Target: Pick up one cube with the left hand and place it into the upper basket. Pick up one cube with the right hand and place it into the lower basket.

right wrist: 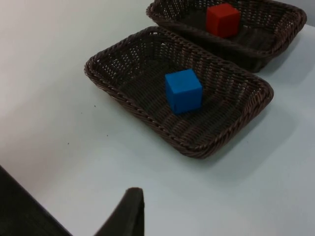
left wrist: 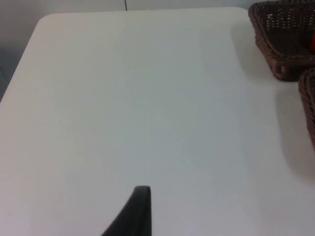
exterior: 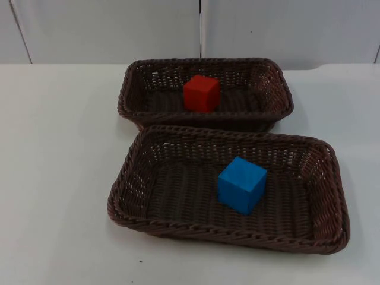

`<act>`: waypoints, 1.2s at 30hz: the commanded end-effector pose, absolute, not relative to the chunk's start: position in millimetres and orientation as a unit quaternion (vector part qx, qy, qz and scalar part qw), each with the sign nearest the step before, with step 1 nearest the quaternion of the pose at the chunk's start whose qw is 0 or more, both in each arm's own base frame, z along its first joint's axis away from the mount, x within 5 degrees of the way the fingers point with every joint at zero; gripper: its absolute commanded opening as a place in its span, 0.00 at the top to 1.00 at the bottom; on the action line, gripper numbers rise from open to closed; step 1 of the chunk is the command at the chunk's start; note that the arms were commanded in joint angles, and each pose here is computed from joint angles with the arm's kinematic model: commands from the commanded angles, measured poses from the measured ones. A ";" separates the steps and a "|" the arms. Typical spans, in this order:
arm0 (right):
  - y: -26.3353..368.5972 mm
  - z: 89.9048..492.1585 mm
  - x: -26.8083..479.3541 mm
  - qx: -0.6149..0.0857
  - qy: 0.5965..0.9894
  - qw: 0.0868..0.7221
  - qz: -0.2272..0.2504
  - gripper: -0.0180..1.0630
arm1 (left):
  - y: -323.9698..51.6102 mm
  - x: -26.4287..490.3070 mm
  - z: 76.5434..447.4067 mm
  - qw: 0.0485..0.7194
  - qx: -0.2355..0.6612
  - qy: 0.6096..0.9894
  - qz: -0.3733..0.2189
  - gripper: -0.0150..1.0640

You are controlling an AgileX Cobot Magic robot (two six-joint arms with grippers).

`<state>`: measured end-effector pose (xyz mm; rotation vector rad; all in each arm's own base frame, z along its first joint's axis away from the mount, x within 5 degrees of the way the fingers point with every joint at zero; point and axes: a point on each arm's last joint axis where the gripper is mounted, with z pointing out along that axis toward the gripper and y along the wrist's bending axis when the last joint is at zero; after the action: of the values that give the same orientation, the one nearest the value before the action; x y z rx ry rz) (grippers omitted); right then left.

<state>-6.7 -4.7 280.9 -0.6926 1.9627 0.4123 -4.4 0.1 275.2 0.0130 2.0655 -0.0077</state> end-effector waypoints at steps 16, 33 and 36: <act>-3.1 280.2 -6.9 -0.241 0.819 0.499 0.148 0.01 | 0.0 -4.6 274.0 0.512 0.004 0.859 -0.002 0.01; -0.6 280.2 -7.5 -0.083 0.850 0.517 0.061 0.01 | 0.0 -4.6 274.0 0.512 0.004 0.859 -0.002 0.01; -0.4 280.2 -7.5 -0.069 0.851 0.518 0.052 0.01 | 0.0 -4.6 274.0 0.512 0.004 0.859 -0.002 0.01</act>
<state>-8.0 -0.8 281.2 -0.1832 2.0460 0.1269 -4.4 0.1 275.0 0.0130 2.0670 -0.0077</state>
